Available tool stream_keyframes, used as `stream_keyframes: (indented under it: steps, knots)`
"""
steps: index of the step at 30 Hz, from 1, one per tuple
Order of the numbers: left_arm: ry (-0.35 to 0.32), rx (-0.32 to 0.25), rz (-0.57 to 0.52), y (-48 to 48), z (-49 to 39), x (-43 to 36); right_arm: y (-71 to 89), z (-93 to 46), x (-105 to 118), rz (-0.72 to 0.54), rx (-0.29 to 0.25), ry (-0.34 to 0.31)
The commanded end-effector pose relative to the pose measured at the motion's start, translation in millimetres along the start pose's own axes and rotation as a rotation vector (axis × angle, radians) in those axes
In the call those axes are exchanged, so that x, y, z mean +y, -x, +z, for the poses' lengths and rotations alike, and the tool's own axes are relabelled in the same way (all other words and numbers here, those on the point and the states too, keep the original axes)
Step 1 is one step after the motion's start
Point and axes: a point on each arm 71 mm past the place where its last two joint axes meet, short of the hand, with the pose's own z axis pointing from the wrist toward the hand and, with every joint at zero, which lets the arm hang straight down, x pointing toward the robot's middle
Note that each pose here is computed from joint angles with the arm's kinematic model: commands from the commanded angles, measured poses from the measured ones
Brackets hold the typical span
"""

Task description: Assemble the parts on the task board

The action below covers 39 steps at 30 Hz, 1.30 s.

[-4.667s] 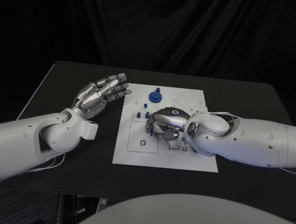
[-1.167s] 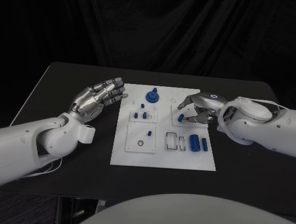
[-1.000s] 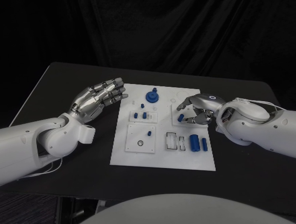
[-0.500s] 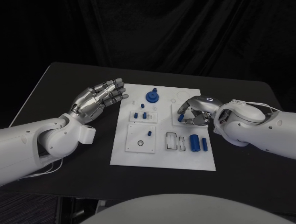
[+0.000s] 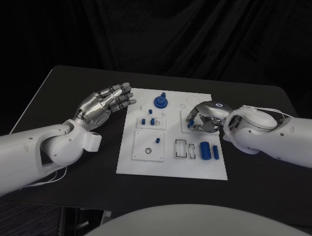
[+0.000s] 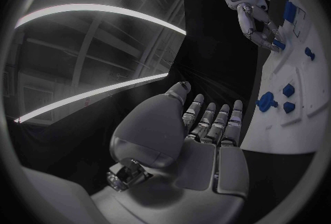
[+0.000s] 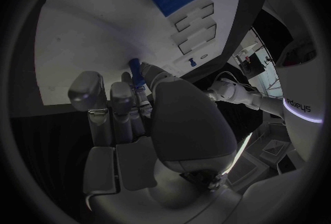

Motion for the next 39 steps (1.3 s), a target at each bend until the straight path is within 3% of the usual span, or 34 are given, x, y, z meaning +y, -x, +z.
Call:
stream_keyframes:
  steps: [1, 15, 29, 34, 39]
  knots:
    - [-0.011, 0.013, -0.014, -1.8, 0.6, 0.0, -0.1, 0.0, -0.2, 0.0, -0.015, 0.005]
    - [-0.007, 0.013, -0.015, -1.3, 0.1, 0.5, 4.3, -2.7, -0.3, 0.006, -0.061, 0.009]
    - [0.0, 0.01, -0.012, -1.0, 0.1, 1.1, 44.3, -10.4, 21.7, 0.001, -0.173, 0.081]
    - [0.003, 0.01, -0.012, -1.4, 0.4, 1.4, 47.8, -14.0, 37.4, -0.001, -0.167, 0.127]
    - [0.004, 0.012, -0.013, -1.6, 0.9, 1.8, 40.5, -16.7, 65.2, -0.062, -0.123, 0.22]
